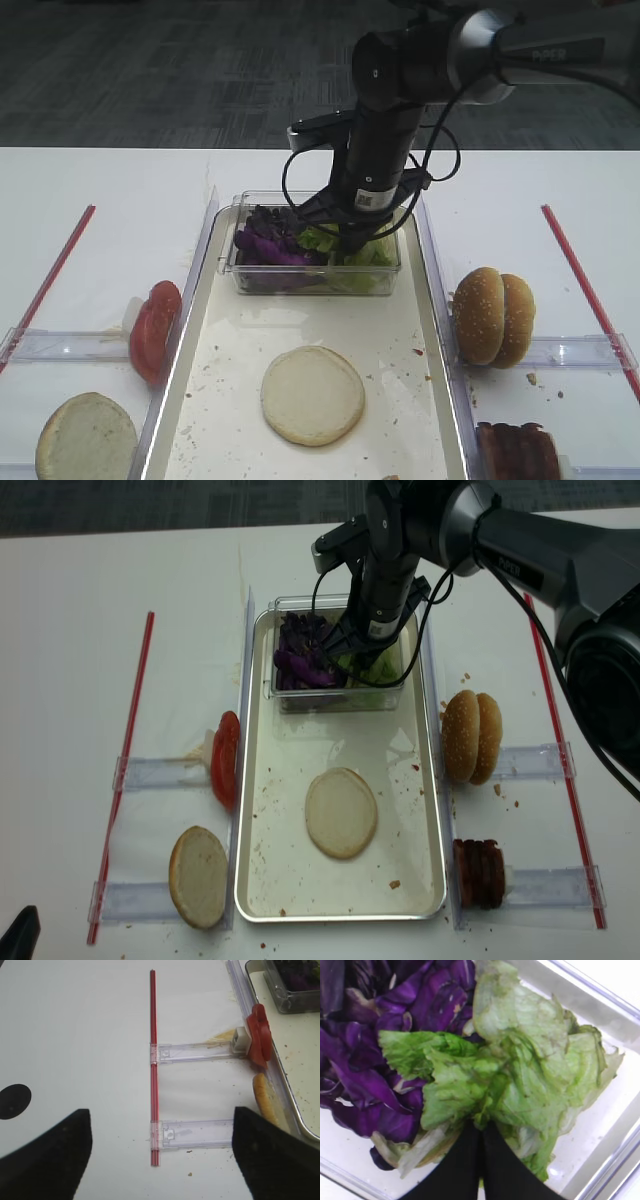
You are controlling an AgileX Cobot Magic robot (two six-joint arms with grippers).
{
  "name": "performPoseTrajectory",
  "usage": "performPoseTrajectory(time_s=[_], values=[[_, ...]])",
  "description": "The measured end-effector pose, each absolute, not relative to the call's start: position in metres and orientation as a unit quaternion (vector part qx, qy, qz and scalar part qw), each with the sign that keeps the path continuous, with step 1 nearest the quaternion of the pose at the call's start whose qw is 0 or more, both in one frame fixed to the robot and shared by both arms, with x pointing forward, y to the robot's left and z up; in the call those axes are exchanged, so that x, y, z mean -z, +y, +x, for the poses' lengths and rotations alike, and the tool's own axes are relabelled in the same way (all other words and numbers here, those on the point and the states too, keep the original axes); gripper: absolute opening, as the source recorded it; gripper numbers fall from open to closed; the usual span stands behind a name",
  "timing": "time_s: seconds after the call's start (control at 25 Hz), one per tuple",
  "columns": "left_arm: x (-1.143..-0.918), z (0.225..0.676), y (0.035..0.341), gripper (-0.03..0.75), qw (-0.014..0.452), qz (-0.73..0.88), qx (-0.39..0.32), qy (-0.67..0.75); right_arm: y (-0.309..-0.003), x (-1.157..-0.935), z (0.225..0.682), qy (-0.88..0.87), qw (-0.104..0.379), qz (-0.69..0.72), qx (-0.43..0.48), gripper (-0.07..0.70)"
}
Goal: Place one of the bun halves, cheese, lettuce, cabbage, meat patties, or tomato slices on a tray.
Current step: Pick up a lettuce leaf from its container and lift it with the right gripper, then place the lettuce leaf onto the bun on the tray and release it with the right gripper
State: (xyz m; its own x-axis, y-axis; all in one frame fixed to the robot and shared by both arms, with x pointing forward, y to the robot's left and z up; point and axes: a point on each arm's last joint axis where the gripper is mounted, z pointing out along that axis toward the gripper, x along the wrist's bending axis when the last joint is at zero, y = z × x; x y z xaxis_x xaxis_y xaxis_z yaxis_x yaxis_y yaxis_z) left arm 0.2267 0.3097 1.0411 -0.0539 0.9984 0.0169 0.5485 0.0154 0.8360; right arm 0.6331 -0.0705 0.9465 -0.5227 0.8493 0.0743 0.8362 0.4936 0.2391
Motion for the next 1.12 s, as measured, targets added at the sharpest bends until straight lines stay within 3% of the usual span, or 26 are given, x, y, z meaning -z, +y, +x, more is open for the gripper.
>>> performPoseTrajectory(time_s=[0.28, 0.84, 1.0, 1.12], values=[[-1.041, 0.227, 0.310, 0.564, 0.321, 0.608, -0.350, 0.636, -0.071, -0.955, 0.632, 0.865, 0.027, 0.485, -0.124, 0.038], [-1.041, 0.227, 0.310, 0.564, 0.321, 0.608, -0.350, 0.636, -0.074, -1.060, 0.626, 0.861, 0.069, 0.466, -0.193, 0.038], [-1.041, 0.227, 0.310, 0.564, 0.321, 0.608, -0.350, 0.636, -0.077, -1.078, 0.621, 0.860, 0.077, 0.463, -0.203, 0.038], [-1.041, 0.227, 0.310, 0.564, 0.321, 0.608, -0.350, 0.636, -0.078, -1.079, 0.619, 0.862, 0.072, 0.463, -0.195, 0.038]])
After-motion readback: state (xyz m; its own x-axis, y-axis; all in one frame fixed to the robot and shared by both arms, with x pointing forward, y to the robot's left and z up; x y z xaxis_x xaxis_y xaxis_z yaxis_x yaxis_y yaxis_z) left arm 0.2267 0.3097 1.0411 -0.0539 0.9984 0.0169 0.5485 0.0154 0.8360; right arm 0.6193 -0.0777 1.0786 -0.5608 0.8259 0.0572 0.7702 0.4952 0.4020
